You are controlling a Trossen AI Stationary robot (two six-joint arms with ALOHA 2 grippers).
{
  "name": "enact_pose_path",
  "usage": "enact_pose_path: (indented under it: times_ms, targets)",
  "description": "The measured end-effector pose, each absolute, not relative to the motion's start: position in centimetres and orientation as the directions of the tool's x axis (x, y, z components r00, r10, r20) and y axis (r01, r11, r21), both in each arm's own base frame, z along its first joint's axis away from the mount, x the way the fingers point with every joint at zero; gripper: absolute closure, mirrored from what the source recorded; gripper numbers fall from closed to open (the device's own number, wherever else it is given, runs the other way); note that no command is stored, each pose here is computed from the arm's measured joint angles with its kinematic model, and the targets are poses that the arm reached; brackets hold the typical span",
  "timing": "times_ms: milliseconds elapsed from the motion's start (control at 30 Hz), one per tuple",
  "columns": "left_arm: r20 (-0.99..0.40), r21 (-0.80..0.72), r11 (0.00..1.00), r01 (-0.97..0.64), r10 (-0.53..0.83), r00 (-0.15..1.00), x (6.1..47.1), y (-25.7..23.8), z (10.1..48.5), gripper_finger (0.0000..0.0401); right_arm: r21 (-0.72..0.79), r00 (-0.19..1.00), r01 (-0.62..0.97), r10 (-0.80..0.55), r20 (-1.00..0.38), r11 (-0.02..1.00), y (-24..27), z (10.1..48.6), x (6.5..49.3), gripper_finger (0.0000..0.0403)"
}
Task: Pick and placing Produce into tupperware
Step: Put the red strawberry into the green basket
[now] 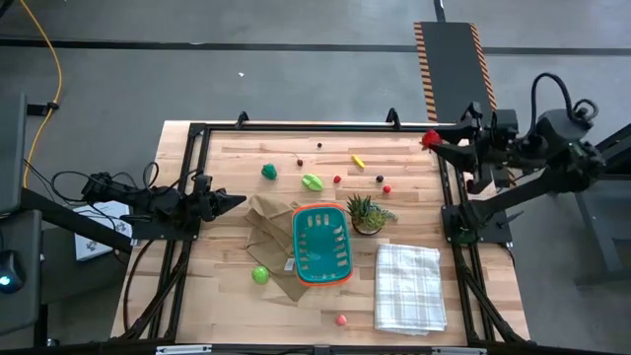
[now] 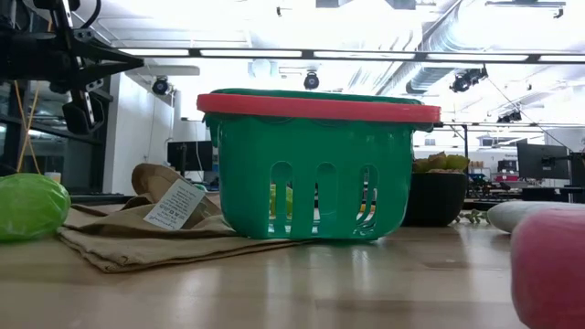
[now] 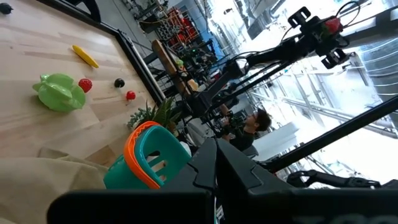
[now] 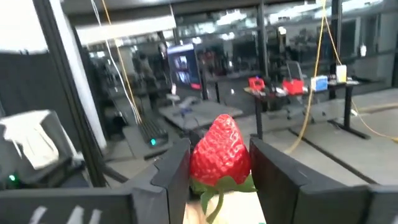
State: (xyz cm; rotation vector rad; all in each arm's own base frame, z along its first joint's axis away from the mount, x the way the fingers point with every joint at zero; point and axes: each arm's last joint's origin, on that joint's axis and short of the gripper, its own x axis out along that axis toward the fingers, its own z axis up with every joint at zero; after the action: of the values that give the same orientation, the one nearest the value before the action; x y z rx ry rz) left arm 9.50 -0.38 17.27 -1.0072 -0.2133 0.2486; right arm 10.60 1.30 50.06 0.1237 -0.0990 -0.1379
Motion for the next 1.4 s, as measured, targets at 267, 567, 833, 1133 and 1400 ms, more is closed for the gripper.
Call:
enact_pose_path:
  times_ms: [267, 567, 833, 1133, 1400]
  targets:
    - [0.062, -0.853, 0.510, -0.107, 0.303, 0.951, 9.5, -0.4, 17.3, 0.0400, 0.082, 0.984, 0.165, -0.159, -0.077, 0.983, -0.2, 51.6, 12.3, 0.0265]
    - [0.062, -0.853, 0.510, -0.107, 0.302, 0.951, 9.5, -0.4, 17.3, 0.0400, 0.136, 0.958, 0.128, -0.087, -0.273, 0.982, -2.8, 50.8, 16.4, 0.0265]
    - [0.062, -0.853, 0.510, -0.106, 0.302, 0.951, 9.5, -0.4, 17.3, 0.0400, 0.188, 0.904, 0.122, -0.031, -0.427, 0.974, -4.8, 48.5, 20.6, 0.0265]
    - [0.062, -0.853, 0.510, -0.107, 0.302, 0.951, 9.5, -0.4, 17.3, 0.0400, 0.211, 0.815, 0.087, 0.052, -0.577, 0.974, -5.4, 45.1, 25.5, 0.0265]
    - [0.062, -0.836, 0.536, -0.116, 0.302, 0.951, 9.5, -0.4, 17.3, 0.0400, 0.212, 0.754, 0.046, 0.106, -0.649, 0.976, -4.6, 42.7, 28.9, 0.0265]
